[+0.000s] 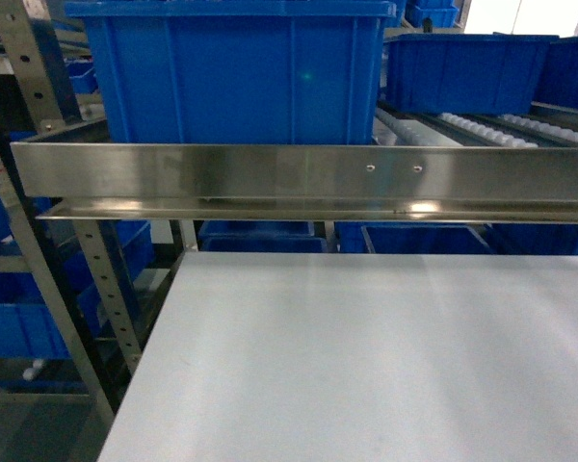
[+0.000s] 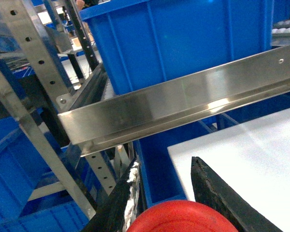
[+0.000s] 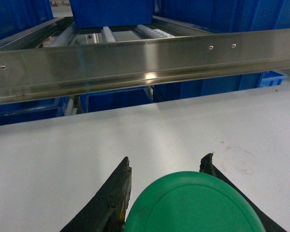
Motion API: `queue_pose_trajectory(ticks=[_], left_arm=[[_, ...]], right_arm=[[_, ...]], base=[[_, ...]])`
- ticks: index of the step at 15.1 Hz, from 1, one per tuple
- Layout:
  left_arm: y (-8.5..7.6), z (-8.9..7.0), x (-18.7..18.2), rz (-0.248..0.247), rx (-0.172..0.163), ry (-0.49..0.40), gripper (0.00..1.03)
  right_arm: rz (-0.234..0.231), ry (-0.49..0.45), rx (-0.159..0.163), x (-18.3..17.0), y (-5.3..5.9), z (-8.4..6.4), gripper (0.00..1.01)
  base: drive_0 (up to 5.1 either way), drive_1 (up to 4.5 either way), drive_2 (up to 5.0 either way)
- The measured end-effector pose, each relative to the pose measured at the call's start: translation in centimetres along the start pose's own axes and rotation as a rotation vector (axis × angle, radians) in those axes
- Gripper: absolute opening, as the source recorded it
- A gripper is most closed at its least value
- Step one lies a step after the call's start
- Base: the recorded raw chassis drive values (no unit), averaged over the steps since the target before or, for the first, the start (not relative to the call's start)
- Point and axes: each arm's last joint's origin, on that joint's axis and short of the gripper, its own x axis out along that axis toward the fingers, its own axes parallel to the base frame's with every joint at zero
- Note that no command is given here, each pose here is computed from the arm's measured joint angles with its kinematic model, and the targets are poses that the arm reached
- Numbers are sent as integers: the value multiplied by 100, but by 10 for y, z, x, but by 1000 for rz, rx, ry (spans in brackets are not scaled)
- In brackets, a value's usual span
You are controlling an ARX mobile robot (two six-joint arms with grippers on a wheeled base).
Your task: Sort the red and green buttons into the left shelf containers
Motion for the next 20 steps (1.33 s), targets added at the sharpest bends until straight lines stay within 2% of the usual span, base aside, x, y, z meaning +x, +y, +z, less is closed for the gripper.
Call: queue_pose_trajectory(ticks=[20], left_arm=[[0,0,0,0,0,0,28]], right_arm=[[1,0,0,0,0,0,37]], base=[[-499,246,246]])
